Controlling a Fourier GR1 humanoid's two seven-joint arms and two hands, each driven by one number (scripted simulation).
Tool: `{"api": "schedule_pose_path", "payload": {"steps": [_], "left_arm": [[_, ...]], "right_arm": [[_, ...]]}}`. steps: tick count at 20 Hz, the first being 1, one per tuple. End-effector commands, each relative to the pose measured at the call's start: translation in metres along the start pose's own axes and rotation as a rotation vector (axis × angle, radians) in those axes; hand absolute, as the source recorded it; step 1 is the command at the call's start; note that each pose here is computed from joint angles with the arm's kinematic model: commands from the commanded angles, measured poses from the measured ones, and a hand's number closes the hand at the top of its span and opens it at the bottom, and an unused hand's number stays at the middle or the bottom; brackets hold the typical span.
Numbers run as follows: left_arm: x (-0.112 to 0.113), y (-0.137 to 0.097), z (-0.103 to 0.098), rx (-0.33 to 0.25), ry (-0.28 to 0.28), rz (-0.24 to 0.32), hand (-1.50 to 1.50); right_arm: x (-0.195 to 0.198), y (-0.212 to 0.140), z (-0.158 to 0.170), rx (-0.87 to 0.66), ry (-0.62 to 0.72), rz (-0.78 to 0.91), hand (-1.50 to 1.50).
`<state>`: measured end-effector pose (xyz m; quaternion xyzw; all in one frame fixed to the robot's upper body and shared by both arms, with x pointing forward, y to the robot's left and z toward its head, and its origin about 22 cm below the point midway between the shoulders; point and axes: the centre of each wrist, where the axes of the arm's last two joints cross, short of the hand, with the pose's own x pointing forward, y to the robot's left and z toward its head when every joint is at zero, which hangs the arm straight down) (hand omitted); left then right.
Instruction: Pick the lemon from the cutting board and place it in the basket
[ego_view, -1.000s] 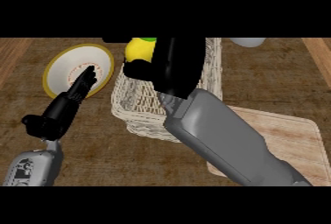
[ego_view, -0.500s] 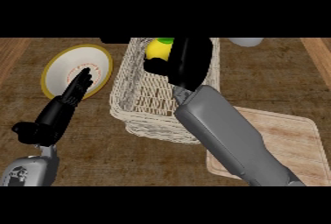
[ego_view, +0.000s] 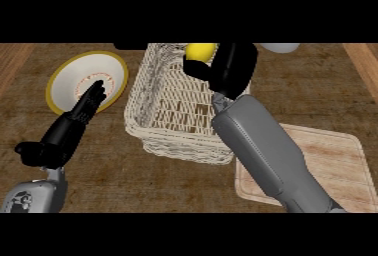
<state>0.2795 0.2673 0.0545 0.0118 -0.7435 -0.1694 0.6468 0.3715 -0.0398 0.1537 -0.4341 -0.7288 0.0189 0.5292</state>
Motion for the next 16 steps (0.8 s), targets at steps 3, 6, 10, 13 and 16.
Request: {"api": "schedule_pose_path", "payload": {"steps": [3, 6, 10, 13, 16], "left_arm": [[-0.004, 0.003, -0.009, 0.001, 0.001, -0.001, 0.00], [-0.022, -0.007, 0.020, -0.011, -0.001, 0.007, 0.00], [0.010, -0.001, 0.007, 0.002, 0.001, -0.025, 0.00], [0.009, 0.004, 0.004, 0.011, 0.013, -0.012, 0.00], [-0.003, -0.001, 0.009, 0.023, 0.014, -0.009, 0.00]], "right_arm": [[0.007, 0.007, -0.005, -0.021, -0.007, -0.062, -1.50], [0.011, 0.002, -0.012, -0.026, -0.047, -0.106, -1.50], [0.016, -0.023, -0.016, -0.069, 0.020, -0.246, -1.50], [0.015, -0.041, -0.021, -0.098, 0.091, -0.332, -1.50], [0.002, -0.069, -0.036, -0.059, 0.154, -0.372, -1.50]]}}
